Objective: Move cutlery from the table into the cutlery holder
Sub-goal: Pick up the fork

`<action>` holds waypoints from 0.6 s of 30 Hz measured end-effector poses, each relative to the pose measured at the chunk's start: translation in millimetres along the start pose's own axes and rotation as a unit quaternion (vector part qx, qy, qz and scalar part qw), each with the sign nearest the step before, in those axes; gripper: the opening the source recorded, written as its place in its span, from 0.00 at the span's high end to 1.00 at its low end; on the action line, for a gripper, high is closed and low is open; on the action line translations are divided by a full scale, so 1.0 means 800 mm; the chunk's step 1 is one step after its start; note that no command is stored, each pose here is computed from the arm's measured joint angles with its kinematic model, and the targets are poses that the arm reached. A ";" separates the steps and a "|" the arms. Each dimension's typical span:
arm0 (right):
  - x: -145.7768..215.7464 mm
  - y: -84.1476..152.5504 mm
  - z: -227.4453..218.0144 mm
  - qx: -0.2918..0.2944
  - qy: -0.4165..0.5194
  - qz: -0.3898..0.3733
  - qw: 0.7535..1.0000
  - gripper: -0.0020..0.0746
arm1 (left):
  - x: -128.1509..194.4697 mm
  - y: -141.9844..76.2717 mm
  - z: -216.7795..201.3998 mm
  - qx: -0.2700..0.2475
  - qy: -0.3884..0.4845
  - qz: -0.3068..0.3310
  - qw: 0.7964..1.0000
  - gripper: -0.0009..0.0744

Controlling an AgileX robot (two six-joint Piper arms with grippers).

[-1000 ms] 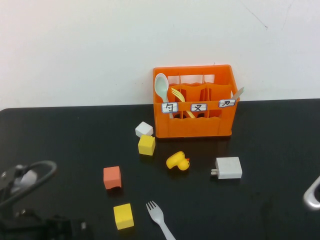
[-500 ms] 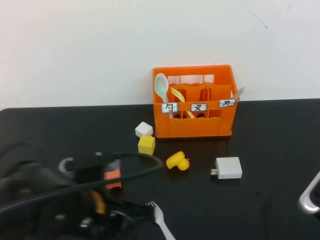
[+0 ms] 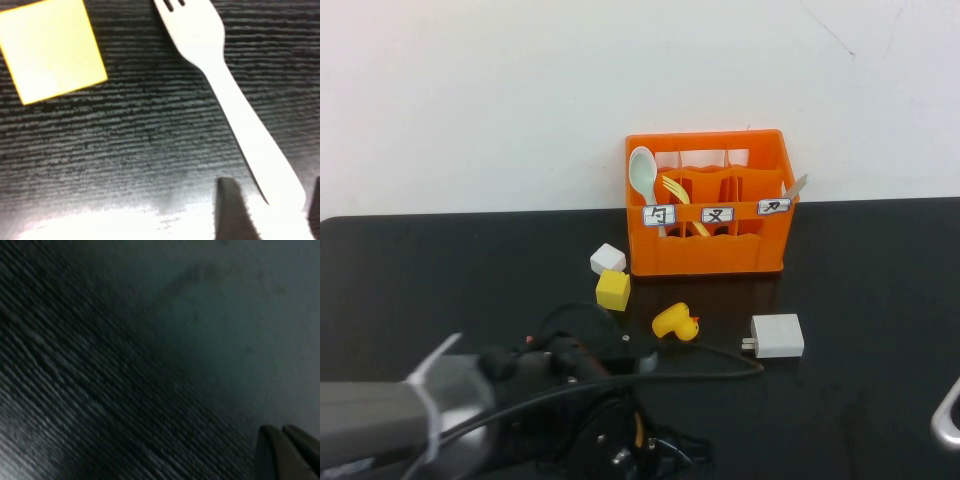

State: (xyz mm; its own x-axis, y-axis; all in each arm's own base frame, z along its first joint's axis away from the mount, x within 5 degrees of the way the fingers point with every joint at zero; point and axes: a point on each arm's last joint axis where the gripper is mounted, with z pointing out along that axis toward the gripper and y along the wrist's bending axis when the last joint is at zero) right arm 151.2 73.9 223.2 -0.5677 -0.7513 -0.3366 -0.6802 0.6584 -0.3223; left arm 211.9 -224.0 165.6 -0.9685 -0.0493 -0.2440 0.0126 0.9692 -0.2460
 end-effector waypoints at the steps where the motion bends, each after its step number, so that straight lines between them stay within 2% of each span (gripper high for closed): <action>1: 0.001 0.000 0.000 0.000 0.003 0.000 1.000 0.98 | 0.000 0.000 0.004 -0.004 0.003 0.001 1.000 0.55; 3: 0.002 0.000 0.000 -0.001 0.007 0.000 1.000 0.98 | -0.003 -0.003 0.015 -0.009 0.007 0.001 1.000 0.49; 6: 0.003 0.000 0.000 -0.001 0.013 0.000 1.000 0.98 | -0.007 -0.008 0.033 -0.020 0.017 0.000 1.000 0.45; 18: 0.004 0.000 0.000 -0.002 0.019 0.000 1.000 0.98 | -0.034 -0.035 0.088 -0.082 0.058 0.012 0.995 0.44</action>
State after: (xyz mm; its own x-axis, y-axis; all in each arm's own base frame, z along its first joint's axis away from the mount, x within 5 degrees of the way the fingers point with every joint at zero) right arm 148.9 71.5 222.0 -0.5844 -0.7530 -0.3025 -0.6823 0.6578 -0.3191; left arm 255.3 -267.0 113.0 -0.9907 -0.0057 -0.1361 0.0057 0.9965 -0.0835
